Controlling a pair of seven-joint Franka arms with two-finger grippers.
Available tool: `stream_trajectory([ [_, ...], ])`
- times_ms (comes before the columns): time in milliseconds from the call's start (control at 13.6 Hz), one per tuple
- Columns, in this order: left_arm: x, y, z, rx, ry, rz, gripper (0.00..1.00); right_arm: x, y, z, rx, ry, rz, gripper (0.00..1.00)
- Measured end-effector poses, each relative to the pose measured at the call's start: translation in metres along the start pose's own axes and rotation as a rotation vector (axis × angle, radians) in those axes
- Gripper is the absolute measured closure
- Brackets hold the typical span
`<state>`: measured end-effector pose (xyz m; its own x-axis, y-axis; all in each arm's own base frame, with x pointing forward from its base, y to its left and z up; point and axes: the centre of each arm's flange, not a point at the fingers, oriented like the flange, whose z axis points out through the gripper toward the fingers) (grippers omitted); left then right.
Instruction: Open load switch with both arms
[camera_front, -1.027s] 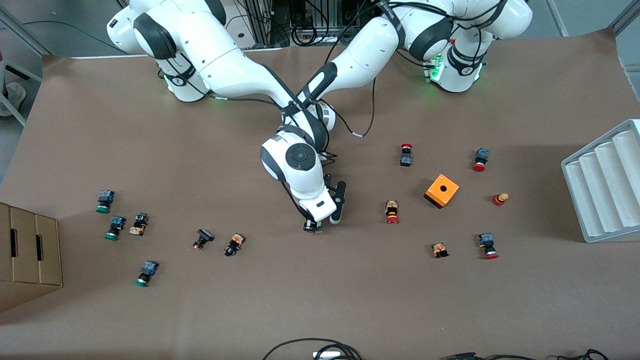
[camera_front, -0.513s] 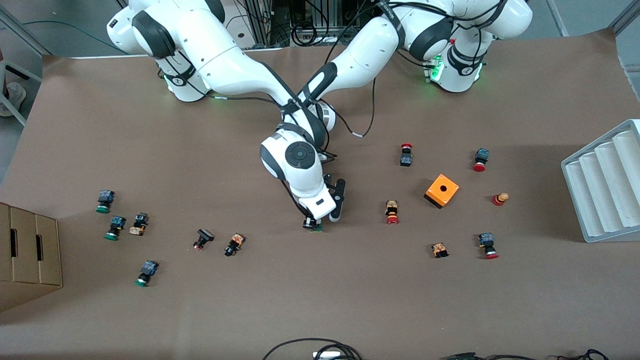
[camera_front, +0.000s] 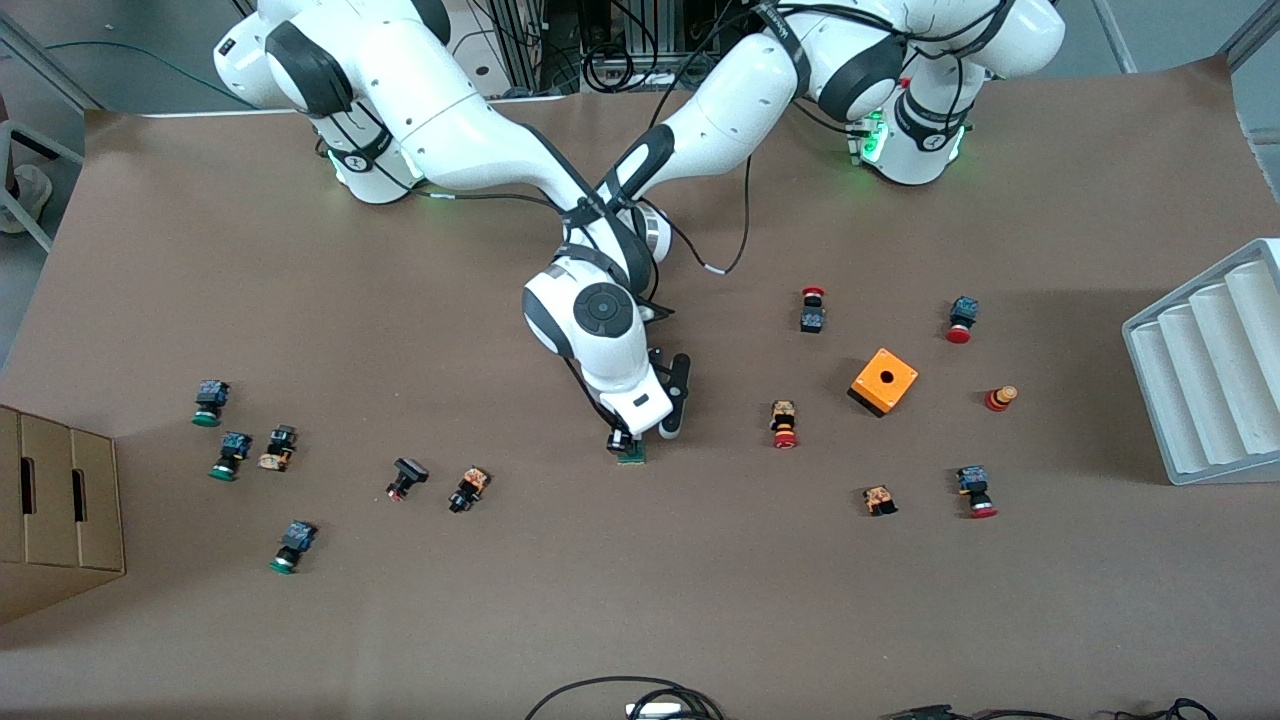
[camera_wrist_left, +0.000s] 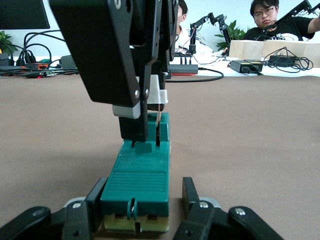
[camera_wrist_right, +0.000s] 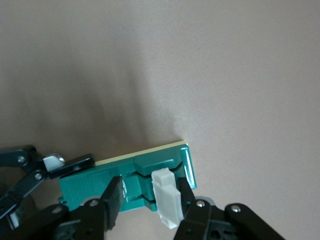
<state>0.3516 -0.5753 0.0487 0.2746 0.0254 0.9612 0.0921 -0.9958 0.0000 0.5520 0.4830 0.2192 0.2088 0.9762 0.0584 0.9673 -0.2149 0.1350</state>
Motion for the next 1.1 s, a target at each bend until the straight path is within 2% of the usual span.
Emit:
stream_trajectory([
  [1100,0.0,0.0,0.0,0.0,0.0,0.0,0.34,-0.0005,-0.0051,-0.0079,0.008,0.005,-0.002,0.5],
])
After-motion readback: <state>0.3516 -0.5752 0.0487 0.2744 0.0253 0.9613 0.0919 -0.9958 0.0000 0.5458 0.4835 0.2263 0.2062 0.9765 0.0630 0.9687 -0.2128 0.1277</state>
